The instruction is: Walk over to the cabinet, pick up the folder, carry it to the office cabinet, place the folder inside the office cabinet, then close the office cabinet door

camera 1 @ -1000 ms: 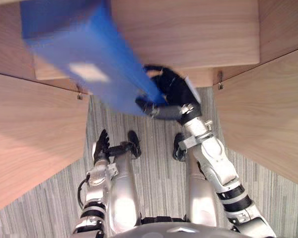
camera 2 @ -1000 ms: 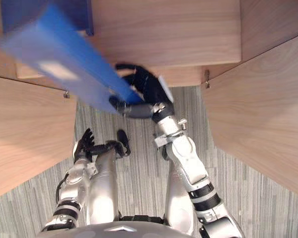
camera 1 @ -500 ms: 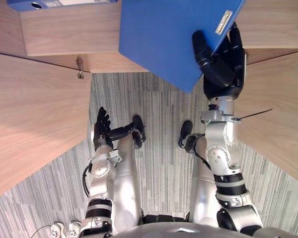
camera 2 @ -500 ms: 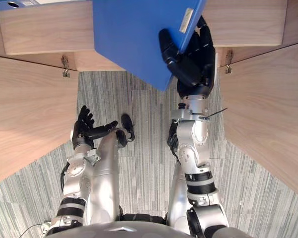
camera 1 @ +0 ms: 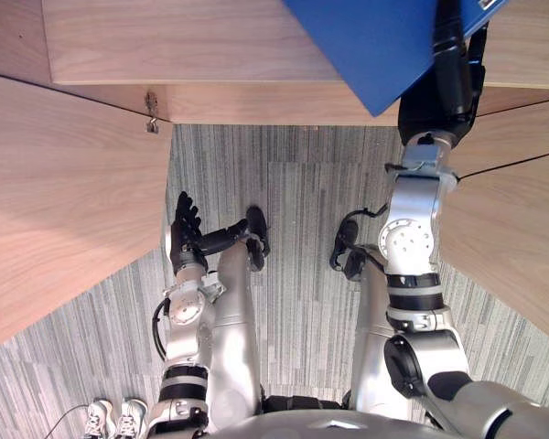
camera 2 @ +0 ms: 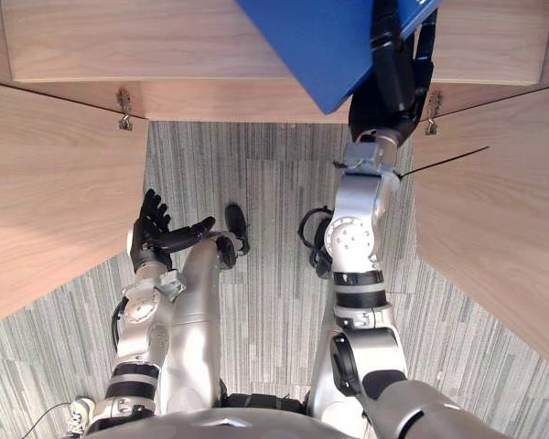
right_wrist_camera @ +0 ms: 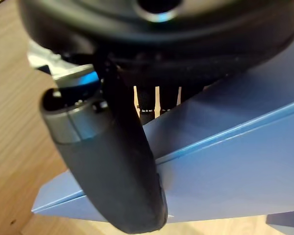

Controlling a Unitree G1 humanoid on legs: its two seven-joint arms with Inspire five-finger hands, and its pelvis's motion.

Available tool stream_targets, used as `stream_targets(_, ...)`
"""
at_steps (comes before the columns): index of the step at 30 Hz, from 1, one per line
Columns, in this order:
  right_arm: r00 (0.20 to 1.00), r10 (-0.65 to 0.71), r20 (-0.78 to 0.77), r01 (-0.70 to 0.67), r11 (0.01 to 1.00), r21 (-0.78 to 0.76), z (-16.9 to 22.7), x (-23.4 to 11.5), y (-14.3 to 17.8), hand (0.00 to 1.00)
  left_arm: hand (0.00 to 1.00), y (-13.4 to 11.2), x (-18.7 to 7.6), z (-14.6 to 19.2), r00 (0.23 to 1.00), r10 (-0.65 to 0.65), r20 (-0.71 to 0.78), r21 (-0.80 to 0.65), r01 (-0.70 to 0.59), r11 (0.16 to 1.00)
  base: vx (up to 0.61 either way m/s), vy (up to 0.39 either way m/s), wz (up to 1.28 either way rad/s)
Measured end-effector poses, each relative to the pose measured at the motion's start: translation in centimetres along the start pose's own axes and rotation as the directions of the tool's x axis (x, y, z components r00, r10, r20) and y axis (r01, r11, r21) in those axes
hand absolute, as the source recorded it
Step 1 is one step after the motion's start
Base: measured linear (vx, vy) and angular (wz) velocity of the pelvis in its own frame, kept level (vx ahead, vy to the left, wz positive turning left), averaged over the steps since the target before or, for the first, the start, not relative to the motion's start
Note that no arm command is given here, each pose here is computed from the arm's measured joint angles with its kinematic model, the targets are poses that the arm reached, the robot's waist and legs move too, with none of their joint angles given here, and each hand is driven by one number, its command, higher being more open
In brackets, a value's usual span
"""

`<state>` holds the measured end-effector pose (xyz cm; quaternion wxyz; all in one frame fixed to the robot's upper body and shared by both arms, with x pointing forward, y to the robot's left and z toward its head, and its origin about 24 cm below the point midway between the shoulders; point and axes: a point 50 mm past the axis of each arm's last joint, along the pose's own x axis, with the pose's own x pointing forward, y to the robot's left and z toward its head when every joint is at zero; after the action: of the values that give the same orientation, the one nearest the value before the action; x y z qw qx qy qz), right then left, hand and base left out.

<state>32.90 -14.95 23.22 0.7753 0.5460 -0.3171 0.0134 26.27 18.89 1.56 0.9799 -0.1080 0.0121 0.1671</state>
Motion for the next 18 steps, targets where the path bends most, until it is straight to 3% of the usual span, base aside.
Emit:
stream_targets(16,0.957,-0.228,0.177,0.155,0.923,0.353,3.0,5.3,1.9,0.00,1.00,-2.6,-0.5,0.2,0.998,-0.060,0.004,-0.065,0.060,0.996,-0.02,0.009,0.10)
stream_targets(17,0.954,-0.239,0.180,0.161,0.917,0.364,3.1,5.5,2.1,1.00,1.00,-2.7,-0.5,0.2,0.998,-0.060,0.004,-0.068,0.060,0.996,-0.02,0.009,0.07)
stream_targets(18,0.954,-0.242,0.180,0.163,0.916,0.366,3.1,5.6,2.2,1.00,1.00,-2.7,-0.5,0.2,0.998,-0.060,0.003,-0.069,0.060,0.996,-0.03,0.009,0.08)
